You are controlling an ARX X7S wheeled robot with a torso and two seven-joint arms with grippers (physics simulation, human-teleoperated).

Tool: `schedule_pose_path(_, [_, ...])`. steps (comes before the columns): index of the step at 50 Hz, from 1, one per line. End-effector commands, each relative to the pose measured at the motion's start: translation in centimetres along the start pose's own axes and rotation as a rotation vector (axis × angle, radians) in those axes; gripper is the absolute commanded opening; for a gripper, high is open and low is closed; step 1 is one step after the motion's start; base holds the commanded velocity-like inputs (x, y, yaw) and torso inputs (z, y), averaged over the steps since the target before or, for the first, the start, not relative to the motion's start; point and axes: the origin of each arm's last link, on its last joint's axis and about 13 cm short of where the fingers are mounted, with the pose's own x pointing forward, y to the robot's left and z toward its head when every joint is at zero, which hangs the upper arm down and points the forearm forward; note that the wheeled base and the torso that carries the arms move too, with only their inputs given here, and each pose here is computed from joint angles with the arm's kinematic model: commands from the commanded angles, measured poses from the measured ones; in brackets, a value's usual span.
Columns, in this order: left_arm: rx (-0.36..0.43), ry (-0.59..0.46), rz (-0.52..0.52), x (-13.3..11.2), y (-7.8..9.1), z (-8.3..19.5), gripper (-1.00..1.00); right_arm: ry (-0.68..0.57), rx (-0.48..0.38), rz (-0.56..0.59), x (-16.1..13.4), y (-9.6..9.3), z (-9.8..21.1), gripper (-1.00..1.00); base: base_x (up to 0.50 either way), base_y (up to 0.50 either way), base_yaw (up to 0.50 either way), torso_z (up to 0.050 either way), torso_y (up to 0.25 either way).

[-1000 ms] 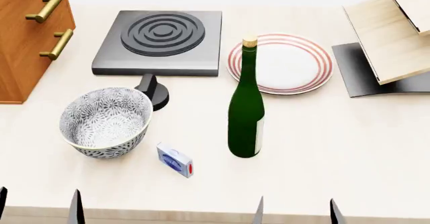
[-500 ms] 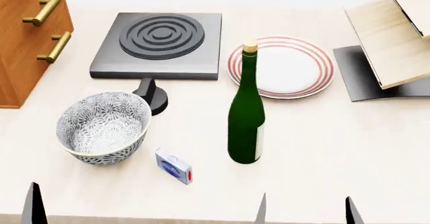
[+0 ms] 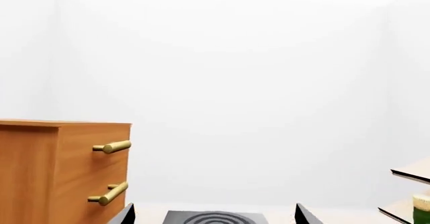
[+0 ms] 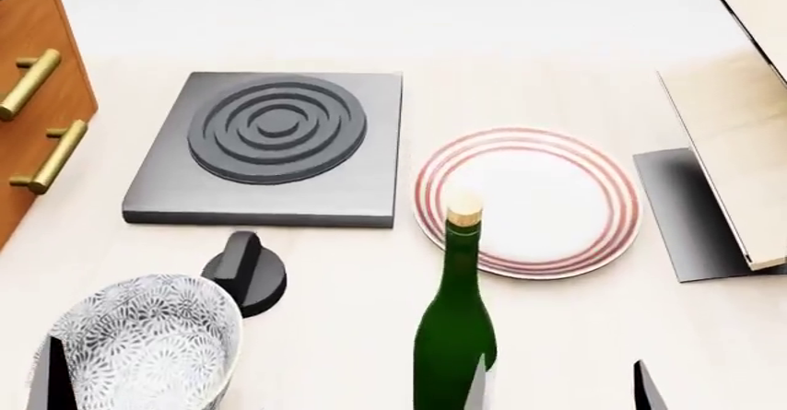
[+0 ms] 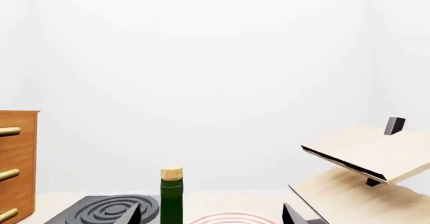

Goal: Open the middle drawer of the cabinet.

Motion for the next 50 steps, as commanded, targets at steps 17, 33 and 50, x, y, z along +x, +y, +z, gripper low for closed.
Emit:
schedule_pose_path(17, [-0.008,0.021,0.001,0.14,-0.21,-0.35,1.0,0.005,-0.038,-0.004,0.12,0.1,-0.2,1.0,0.22,0.45,0.0,0.0,0.0])
schedule_pose_path(33, [-0.008,0.027,-0.017,-0.17,-0.49,-0.34,1.0,0.0,-0.041,0.013,-0.18,0.31,-0.09,1.0,0.15,0.5,0.0,0.0,0.0])
schedule_pose_path(50, [-0.003,0.031,-0.022,-0.12,-0.54,-0.49,1.0,0.002,-0.01,0.022,-0.14,0.33,-0.13,1.0,0.42,0.2,0.0,0.0,0.001])
